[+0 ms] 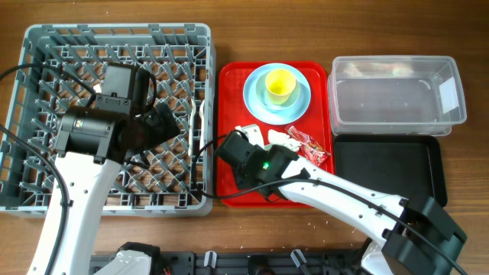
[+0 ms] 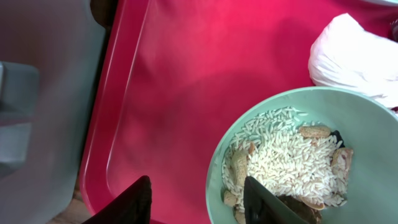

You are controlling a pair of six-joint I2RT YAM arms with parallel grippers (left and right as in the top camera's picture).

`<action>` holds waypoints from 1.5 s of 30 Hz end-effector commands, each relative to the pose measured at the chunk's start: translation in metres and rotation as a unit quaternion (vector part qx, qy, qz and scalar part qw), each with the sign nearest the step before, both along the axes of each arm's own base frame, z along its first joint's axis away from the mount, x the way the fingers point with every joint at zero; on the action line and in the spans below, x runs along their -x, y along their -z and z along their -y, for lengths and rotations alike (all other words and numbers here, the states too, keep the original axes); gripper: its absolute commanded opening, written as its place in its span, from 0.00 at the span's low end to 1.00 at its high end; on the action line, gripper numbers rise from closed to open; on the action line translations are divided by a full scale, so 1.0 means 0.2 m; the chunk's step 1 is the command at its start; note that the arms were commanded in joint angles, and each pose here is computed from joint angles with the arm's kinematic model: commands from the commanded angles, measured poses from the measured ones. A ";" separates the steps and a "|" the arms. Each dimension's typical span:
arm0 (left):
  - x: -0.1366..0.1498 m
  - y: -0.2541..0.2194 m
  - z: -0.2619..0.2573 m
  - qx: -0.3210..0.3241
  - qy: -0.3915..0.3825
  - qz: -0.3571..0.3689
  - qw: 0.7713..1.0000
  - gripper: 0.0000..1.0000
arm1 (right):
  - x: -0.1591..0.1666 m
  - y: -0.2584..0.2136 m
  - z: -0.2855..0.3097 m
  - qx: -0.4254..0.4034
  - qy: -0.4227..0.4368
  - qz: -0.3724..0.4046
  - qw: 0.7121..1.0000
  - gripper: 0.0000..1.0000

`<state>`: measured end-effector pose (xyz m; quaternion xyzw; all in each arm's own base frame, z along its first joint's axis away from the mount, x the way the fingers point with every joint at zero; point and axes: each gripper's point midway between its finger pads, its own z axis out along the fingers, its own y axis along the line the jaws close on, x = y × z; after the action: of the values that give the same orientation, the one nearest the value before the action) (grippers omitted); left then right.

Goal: Sort waste into correct bins and load items into the dishwasher rack
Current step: 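Grasp the green bowl of rice with the right gripper, then tip the green bowl over the black tray to dump the rice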

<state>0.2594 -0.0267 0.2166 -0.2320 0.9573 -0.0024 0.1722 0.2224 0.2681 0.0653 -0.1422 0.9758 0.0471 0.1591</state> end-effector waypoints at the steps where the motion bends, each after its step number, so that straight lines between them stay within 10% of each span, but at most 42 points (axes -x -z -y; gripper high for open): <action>1: -0.01 0.00 -0.03 -0.010 -0.008 0.000 1.000 1.00 | 0.00 0.03 0.02 0.014 -0.004 0.005 1.000 0.41; 26: -0.01 0.00 -0.03 -0.010 -0.008 0.000 1.000 1.00 | 0.11 0.20 0.08 0.017 -0.028 -0.035 0.999 0.04; 34: 0.00 0.00 -0.03 -0.010 -0.008 0.000 1.000 1.00 | 0.01 -0.36 0.04 -0.024 -0.050 0.033 0.998 0.04; 45: -0.01 0.00 -0.03 -0.010 -0.008 0.000 1.000 1.00 | -0.09 -0.62 1.20 0.024 0.308 0.040 0.950 0.04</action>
<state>0.2591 -0.0265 0.2162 -0.2320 0.9576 -0.0013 0.1708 0.2384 0.0531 0.1983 0.1133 0.9699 -0.0320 0.2130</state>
